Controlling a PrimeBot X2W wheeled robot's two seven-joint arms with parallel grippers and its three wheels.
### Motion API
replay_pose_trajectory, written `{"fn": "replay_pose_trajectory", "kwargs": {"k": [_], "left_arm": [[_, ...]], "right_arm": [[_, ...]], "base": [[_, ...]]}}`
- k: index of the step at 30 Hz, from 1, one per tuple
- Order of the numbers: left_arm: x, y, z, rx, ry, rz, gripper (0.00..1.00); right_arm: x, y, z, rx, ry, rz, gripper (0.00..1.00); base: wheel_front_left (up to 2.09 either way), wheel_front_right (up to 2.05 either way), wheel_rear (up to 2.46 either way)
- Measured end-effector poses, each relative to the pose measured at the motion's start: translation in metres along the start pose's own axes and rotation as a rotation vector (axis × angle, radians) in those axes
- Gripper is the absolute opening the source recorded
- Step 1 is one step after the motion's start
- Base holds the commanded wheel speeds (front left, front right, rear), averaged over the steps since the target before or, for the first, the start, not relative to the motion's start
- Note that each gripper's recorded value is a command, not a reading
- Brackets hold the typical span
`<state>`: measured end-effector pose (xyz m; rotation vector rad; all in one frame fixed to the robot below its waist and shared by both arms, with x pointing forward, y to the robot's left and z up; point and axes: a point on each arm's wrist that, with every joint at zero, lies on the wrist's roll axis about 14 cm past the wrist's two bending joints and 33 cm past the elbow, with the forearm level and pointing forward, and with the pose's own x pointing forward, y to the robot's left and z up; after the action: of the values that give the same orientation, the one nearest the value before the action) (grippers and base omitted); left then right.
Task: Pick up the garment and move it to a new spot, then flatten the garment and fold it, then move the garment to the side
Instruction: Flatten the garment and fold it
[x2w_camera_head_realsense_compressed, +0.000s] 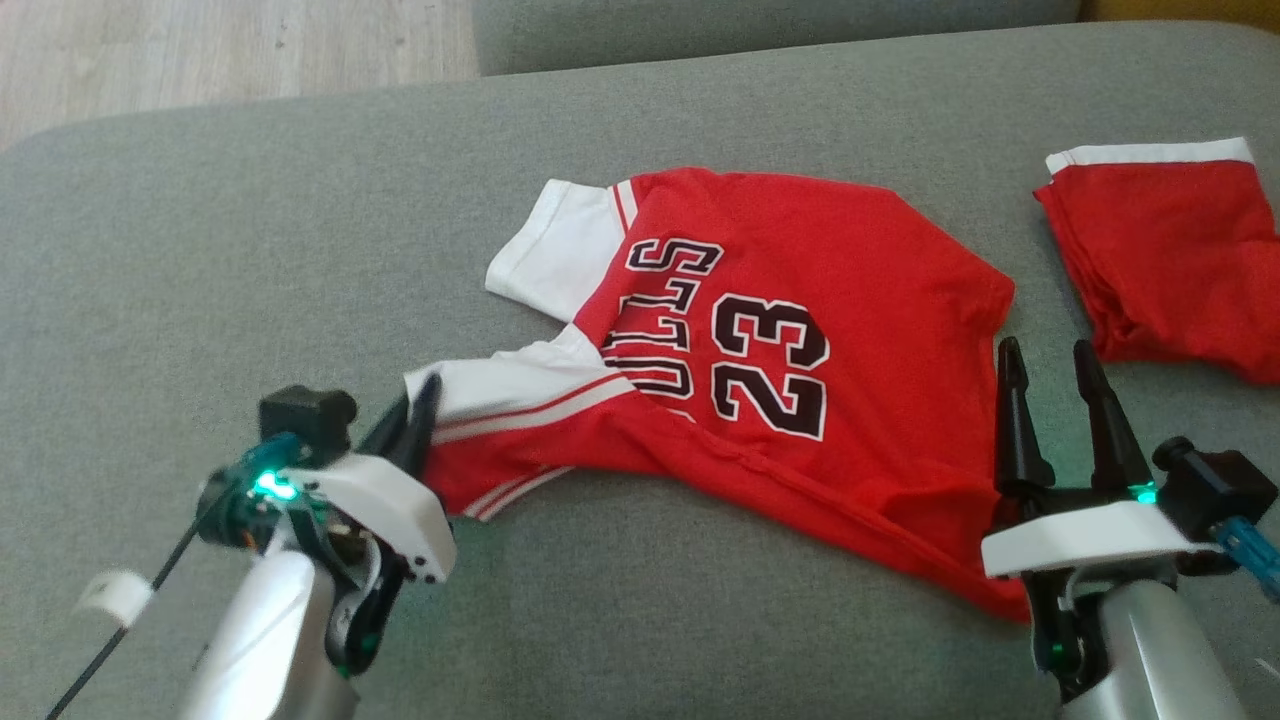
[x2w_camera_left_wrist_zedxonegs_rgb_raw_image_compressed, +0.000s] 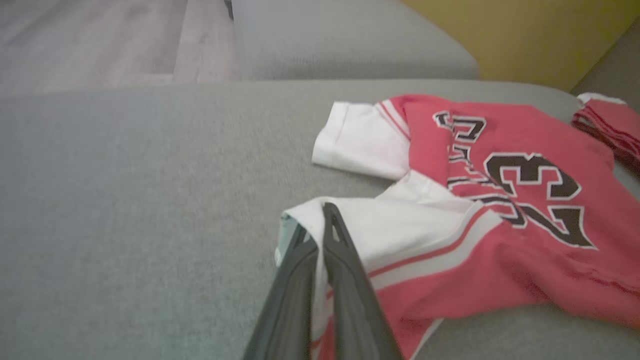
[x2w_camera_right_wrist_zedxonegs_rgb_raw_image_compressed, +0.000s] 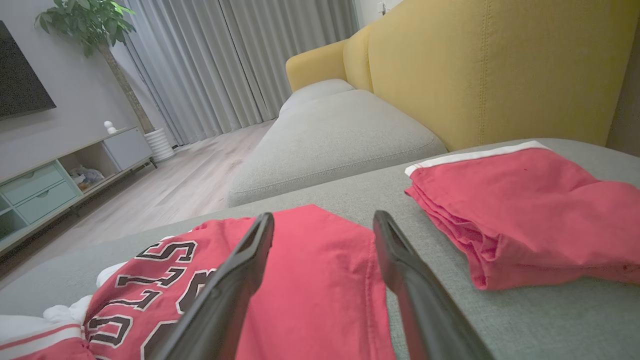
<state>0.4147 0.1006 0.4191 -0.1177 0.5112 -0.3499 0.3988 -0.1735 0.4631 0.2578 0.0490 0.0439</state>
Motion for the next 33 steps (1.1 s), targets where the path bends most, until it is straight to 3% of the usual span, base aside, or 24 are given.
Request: {"fn": "replay_pose_trajectory", "kwargs": {"k": [5, 11, 16, 20, 26, 30, 31, 32, 33], "left_arm": [[-0.006, 0.002, 0.060, 0.088, -0.264, 0.004, 0.00], [-0.029, -0.012, 0.159, 0.268, -0.634, -0.024, 0.00], [-0.047, -0.035, 0.180, 0.476, -0.739, -0.102, 0.00], [-0.054, -0.062, 0.144, 0.723, -0.671, -0.252, 0.00], [-0.088, -0.073, 0.011, 1.091, -0.344, -0.578, 0.00], [-0.110, -0.055, -0.049, 1.182, -0.152, -0.689, 0.00], [-0.112, -0.045, -0.058, 1.188, -0.105, -0.684, 0.17], [-0.111, -0.030, -0.063, 1.194, -0.059, -0.658, 1.00], [-0.108, -0.016, -0.065, 1.195, -0.020, -0.623, 1.00]], "right_arm": [[0.003, 0.002, 0.006, -0.001, -0.018, 0.007, 1.00], [0.002, 0.007, 0.011, -0.001, -0.030, 0.019, 1.00], [0.004, 0.013, 0.011, 0.000, -0.030, 0.037, 1.00], [0.007, 0.016, 0.007, 0.010, -0.020, 0.046, 1.00], [0.012, 0.023, 0.001, 0.014, -0.004, 0.064, 1.00], [0.013, 0.027, -0.003, 0.015, 0.009, 0.076, 1.00], [0.012, 0.028, -0.004, 0.015, 0.012, 0.077, 1.00], [0.012, 0.028, -0.005, 0.016, 0.013, 0.079, 1.00], [0.012, 0.029, -0.004, 0.019, 0.013, 0.079, 1.00]], "base": [[0.00, 0.00, 0.00], [0.00, 0.00, 0.00], [0.00, 0.00, 0.00], [0.00, 0.00, 0.00], [0.00, 0.00, 0.00], [0.00, 0.00, 0.00], [0.00, 0.00, 0.00], [0.00, 0.00, 0.00], [0.00, 0.00, 0.00]]}}
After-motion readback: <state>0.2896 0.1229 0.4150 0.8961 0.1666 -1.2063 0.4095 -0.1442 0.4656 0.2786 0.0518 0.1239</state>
